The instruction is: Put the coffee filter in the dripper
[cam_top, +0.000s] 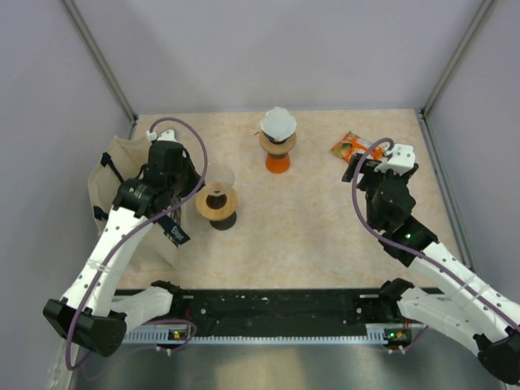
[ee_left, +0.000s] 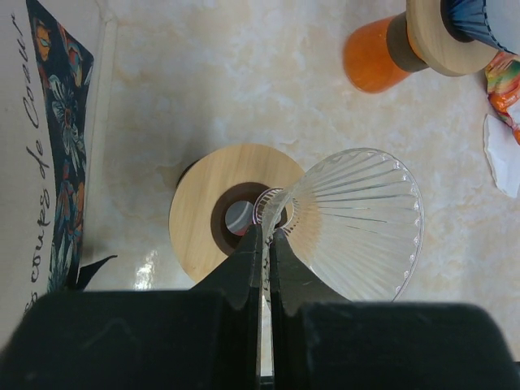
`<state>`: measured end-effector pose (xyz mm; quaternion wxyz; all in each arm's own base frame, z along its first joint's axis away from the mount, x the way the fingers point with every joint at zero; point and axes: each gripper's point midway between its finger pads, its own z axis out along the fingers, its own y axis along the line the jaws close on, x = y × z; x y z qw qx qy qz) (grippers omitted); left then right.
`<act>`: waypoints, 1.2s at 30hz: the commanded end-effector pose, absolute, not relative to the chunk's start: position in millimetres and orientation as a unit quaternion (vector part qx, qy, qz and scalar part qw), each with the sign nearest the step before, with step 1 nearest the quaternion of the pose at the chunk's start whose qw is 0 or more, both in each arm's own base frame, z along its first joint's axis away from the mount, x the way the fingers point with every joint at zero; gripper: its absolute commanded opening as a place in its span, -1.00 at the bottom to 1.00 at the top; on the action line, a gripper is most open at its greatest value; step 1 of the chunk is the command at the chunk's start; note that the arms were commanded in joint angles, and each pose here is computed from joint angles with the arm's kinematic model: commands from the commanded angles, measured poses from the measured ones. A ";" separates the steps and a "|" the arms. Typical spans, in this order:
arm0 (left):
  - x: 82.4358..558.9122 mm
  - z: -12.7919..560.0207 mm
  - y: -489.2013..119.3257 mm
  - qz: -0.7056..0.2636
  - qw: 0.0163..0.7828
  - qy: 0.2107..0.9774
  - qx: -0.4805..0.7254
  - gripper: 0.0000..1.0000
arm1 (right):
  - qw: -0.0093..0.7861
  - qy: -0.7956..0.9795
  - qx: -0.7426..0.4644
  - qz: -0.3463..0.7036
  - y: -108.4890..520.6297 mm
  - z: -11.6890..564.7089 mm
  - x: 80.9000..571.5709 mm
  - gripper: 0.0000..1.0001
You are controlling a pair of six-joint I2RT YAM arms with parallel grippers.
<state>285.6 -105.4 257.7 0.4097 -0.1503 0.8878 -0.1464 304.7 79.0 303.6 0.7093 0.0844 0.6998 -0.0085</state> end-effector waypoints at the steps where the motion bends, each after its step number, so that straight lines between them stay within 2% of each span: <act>1: 288.1 266.0 -105.6 -0.164 0.424 0.877 -0.157 -1.00 | 0.726 0.674 0.138 0.011 65.9 324.6 296.7 0.98; 8: 285.3 243.2 -109.1 -0.175 0.396 0.887 -0.163 -1.00 | 0.717 0.685 0.131 -0.002 65.3 316.1 297.0 0.98; 23: 288.5 238.0 -98.1 -0.170 0.414 0.877 -0.176 -1.00 | 0.717 0.684 0.132 -0.017 58.1 315.9 293.0 0.98; 36: 287.0 220.4 -91.6 -0.154 0.389 0.890 -0.184 -1.00 | 0.720 0.683 0.123 -0.015 58.9 318.3 291.4 0.98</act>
